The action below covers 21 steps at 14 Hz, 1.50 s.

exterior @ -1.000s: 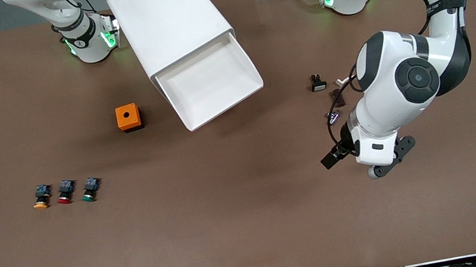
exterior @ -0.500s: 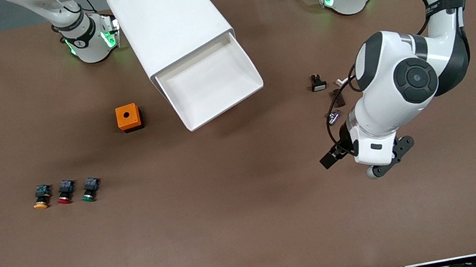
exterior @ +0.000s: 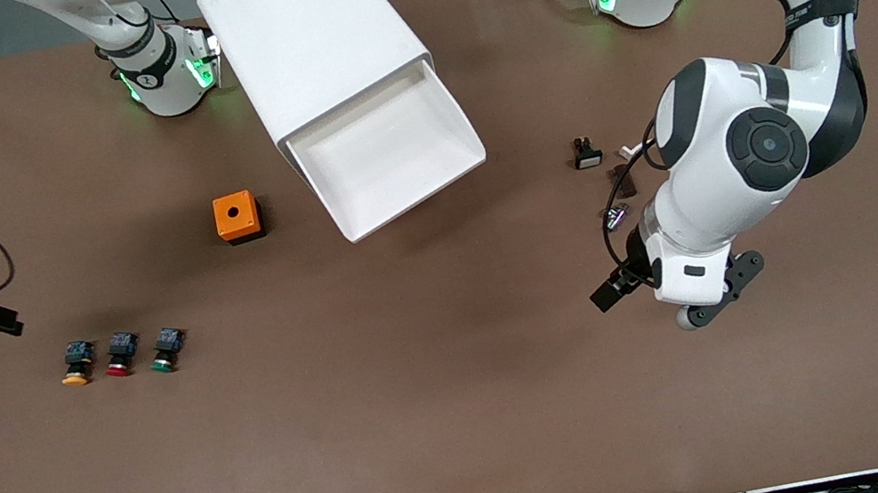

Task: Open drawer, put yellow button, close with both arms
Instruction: 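Reach the right gripper down to the yellow-capped button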

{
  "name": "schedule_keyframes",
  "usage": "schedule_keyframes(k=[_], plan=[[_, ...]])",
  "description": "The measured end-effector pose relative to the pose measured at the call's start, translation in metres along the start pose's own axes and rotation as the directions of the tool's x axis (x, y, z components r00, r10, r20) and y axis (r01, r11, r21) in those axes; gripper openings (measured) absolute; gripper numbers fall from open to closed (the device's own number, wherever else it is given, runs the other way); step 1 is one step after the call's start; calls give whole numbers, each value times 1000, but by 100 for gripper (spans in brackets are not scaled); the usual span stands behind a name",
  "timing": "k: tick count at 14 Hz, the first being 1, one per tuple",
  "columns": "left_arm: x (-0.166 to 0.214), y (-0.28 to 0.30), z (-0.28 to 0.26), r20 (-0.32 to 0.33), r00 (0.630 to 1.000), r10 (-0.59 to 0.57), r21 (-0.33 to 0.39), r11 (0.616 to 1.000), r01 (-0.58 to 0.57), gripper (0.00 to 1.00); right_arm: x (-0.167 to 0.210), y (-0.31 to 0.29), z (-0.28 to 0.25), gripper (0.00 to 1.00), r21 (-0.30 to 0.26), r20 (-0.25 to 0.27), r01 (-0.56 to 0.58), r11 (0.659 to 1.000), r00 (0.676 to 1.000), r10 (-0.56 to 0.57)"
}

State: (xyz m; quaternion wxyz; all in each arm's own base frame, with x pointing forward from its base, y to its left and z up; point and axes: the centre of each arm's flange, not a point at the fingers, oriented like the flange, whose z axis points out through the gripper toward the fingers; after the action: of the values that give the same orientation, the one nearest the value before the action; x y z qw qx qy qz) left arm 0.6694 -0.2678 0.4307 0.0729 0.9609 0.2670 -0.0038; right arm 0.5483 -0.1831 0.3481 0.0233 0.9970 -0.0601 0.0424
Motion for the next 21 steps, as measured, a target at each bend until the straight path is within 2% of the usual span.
schedule_keyframes(k=[2, 8, 18, 19, 21], plan=[[-1, 0, 1, 1, 1000, 1, 1, 1000, -1, 100, -6, -2, 37, 100, -7, -13, 2, 1000, 1000, -2], [-1, 0, 1, 2, 1000, 1, 2, 1000, -1, 100, -7, -8, 122, 100, -20, -8, 17, 1000, 1000, -17], [-1, 0, 2, 3, 1000, 1, 3, 1000, -1, 100, -3, -8, 164, 100, -20, 32, 21, 1000, 999, -20], [-1, 0, 2, 3, 1000, 1, 3, 1000, -2, 100, -4, -8, 167, 93, -20, 37, 21, 1000, 999, -20], [-2, 0, 2, 3, 1000, 2, 3, 1000, -2, 100, -5, -8, 169, 70, -18, 45, 22, 1000, 999, -21]])
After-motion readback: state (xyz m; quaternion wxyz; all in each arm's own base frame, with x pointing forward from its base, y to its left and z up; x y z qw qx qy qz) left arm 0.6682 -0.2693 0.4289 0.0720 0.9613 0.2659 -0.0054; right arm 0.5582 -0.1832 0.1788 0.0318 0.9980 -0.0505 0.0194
